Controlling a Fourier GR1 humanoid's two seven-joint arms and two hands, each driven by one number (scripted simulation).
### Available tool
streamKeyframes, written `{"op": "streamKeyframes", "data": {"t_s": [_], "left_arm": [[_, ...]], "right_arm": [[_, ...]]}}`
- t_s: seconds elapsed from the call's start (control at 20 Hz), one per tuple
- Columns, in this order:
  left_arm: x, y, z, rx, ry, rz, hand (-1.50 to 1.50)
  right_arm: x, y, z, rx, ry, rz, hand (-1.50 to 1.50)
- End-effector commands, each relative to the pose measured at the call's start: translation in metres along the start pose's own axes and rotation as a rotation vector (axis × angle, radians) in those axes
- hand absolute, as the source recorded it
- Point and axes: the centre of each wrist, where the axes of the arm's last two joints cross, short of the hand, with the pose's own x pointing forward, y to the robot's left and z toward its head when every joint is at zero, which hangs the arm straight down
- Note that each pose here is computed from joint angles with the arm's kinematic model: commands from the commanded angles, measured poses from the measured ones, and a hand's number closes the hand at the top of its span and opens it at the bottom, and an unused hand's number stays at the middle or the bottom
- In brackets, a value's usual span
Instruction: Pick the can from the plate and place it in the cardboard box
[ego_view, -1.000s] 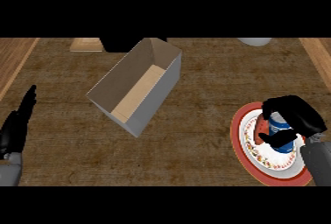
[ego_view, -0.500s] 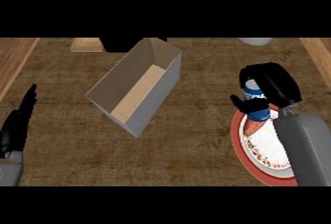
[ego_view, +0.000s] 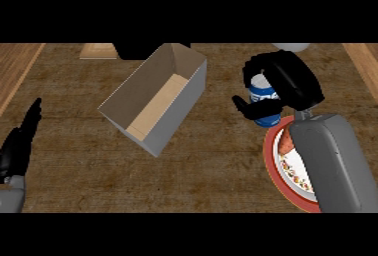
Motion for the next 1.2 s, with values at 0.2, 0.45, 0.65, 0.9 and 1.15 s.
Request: {"op": "streamKeyframes", "data": {"t_s": [0.2, 0.45, 0.65, 0.9, 1.15], "left_arm": [[-0.010, 0.000, 0.002, 0.015, -0.015, -0.002, 0.00], [0.003, -0.009, -0.008, -0.013, -0.021, 0.009, 0.00], [0.023, -0.012, -0.010, -0.027, -0.031, 0.012, 0.00], [0.023, -0.021, -0.015, -0.043, -0.039, 0.000, 0.00], [0.028, -0.022, -0.014, -0.064, -0.075, 0.011, 0.00]], "right_arm": [[0.072, -0.007, -0.070, 0.002, -0.009, -0.221, 1.50], [0.094, 0.009, -0.100, 0.007, 0.043, -0.279, 1.50], [0.103, 0.011, -0.128, 0.043, 0.118, -0.330, 1.50], [0.100, 0.043, -0.138, 0.057, 0.135, -0.339, 1.50], [0.098, 0.047, -0.150, 0.076, 0.185, -0.293, 1.50]]}}
